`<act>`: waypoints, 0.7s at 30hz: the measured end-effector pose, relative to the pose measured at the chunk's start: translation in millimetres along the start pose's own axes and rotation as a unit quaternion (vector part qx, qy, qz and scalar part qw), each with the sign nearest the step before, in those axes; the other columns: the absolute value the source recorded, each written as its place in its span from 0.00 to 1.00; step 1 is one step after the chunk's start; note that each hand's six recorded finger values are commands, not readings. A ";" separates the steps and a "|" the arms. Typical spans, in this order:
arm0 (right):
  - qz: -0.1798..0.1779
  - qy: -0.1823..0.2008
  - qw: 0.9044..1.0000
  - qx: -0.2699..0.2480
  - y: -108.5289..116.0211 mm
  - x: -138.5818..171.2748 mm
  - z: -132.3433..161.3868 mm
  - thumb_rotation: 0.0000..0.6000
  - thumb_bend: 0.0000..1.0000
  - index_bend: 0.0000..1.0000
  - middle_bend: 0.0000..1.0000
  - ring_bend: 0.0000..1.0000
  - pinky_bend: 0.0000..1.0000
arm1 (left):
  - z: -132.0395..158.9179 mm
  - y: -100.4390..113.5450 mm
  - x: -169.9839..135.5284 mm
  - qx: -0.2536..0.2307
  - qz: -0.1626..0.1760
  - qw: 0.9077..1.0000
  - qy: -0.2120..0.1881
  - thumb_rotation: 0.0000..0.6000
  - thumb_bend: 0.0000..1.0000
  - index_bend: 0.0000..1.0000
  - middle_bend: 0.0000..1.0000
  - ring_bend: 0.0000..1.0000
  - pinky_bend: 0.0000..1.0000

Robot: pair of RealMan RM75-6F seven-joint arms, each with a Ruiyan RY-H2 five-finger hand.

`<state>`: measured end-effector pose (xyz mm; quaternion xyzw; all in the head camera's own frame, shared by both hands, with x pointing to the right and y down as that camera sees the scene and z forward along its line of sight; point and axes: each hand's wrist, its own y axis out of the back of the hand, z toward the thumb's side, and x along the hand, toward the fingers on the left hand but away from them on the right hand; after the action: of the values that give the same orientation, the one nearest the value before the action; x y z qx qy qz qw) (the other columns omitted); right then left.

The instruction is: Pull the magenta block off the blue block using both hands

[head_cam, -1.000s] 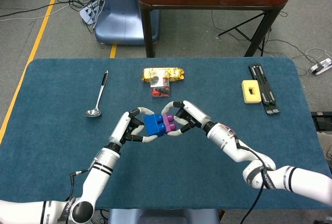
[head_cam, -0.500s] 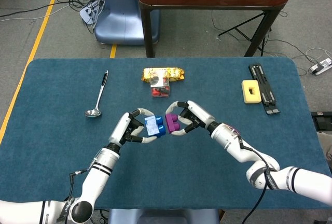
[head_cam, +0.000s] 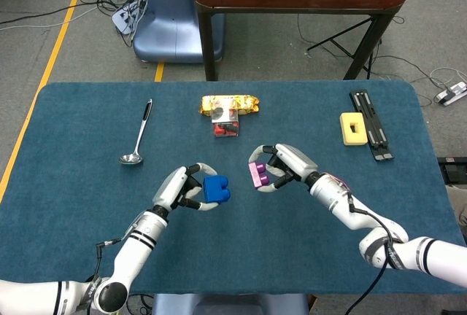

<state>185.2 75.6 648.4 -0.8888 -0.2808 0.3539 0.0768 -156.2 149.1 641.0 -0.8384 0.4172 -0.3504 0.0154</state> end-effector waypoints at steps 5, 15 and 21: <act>-0.002 -0.024 0.997 0.078 0.3 5.8 -13.7 1.00 0.11 0.64 1.00 1.00 1.00 | -8.2 -11.6 0.7 0.065 -0.026 0.998 0.002 1.00 0.00 0.74 1.00 1.00 1.00; 0.020 -0.086 0.974 0.207 -11.8 11.4 -42.6 1.00 0.11 0.63 1.00 1.00 1.00 | -25.7 -29.5 3.8 0.140 -0.053 0.989 0.013 1.00 0.00 0.74 1.00 1.00 1.00; 0.041 -0.118 0.963 0.239 -21.4 10.0 -51.9 1.00 0.11 0.46 1.00 0.98 1.00 | -37.5 -31.1 7.0 0.147 -0.066 0.986 0.040 1.00 0.00 0.71 1.00 1.00 1.00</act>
<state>216.5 102.1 688.0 -0.8075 -0.1583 0.5159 0.2382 -154.5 174.4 683.2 -0.8380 0.3054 -0.4412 0.0987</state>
